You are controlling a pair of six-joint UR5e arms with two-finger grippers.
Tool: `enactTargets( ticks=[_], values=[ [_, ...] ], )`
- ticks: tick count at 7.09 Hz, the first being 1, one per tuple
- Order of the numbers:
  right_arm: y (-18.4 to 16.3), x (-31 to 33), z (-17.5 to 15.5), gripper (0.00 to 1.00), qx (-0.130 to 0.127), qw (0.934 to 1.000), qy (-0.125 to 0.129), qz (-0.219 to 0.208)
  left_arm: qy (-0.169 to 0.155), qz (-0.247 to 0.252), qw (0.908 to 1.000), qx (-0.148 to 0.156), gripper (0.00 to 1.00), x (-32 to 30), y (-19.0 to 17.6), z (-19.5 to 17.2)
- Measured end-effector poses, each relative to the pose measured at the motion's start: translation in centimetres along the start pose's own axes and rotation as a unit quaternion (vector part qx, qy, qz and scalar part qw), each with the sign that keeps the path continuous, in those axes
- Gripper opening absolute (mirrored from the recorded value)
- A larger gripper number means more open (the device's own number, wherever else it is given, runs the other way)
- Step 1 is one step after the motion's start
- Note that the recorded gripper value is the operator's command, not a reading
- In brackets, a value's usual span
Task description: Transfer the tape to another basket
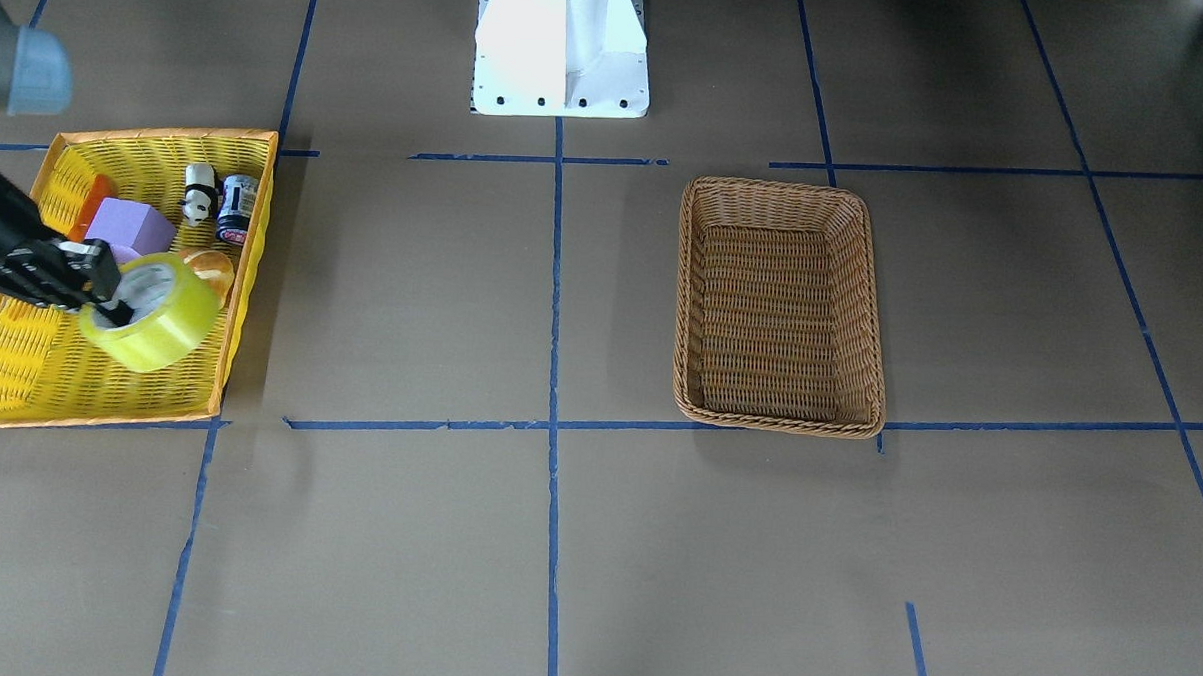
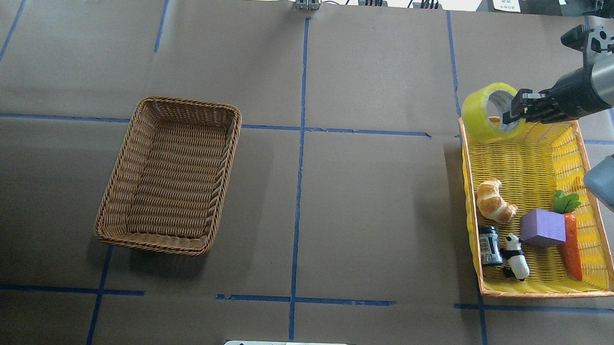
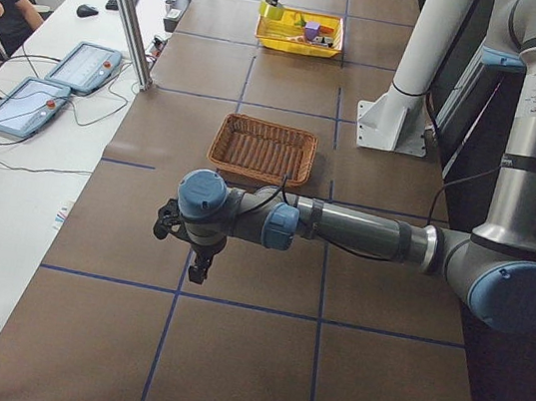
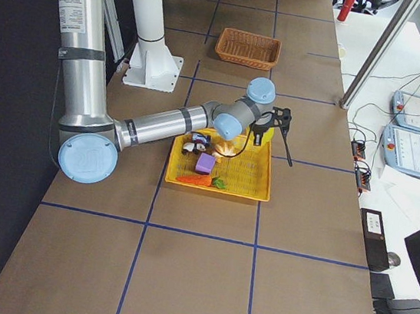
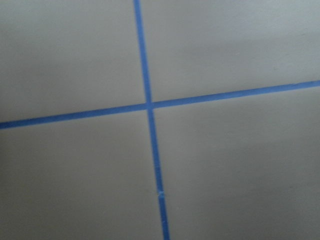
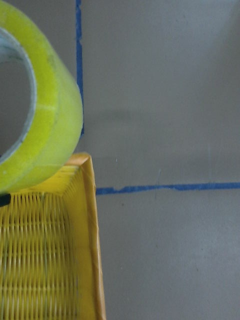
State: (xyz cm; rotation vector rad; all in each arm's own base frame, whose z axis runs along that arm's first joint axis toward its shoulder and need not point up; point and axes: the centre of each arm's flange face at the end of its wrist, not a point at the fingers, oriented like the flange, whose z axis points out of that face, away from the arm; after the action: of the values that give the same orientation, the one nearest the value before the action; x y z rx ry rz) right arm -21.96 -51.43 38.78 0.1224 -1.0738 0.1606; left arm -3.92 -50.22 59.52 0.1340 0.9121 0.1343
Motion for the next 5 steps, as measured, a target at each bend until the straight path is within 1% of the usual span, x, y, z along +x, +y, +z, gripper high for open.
enactTargets(
  ticks=[1, 2, 3, 4, 5],
  values=[
    [1.1, -4.5, 0.4, 0.0, -0.007, 0.9992, -0.024, 0.032, 0.019, -0.009, 0.9997, 0.012, 1.0, 2.3, -0.6, -0.4],
    [2.2, -9.1, 0.8, 0.0, -0.016, 0.9971, -0.046, 0.058, 0.041, -0.025, 0.9986, 0.024, 1.0, 5.3, -1.4, 0.0],
    [3.5, -12.7, 1.1, 0.01, -0.023, 0.9946, -0.063, 0.079, 0.062, -0.045, 0.9965, 0.033, 1.0, 8.7, -2.0, 1.3],
    [5.3, -15.5, 1.3, 0.01, -0.029, 0.9921, -0.077, 0.095, 0.091, -0.07, 0.9928, 0.035, 1.0, 13.6, -2.9, 3.4],
    [7.4, -17.7, 1.4, 0.02, -0.033, 0.9899, -0.089, 0.105, 0.126, -0.097, 0.9869, 0.025, 1.0, 20.0, -4.1, 5.5]
  ],
)
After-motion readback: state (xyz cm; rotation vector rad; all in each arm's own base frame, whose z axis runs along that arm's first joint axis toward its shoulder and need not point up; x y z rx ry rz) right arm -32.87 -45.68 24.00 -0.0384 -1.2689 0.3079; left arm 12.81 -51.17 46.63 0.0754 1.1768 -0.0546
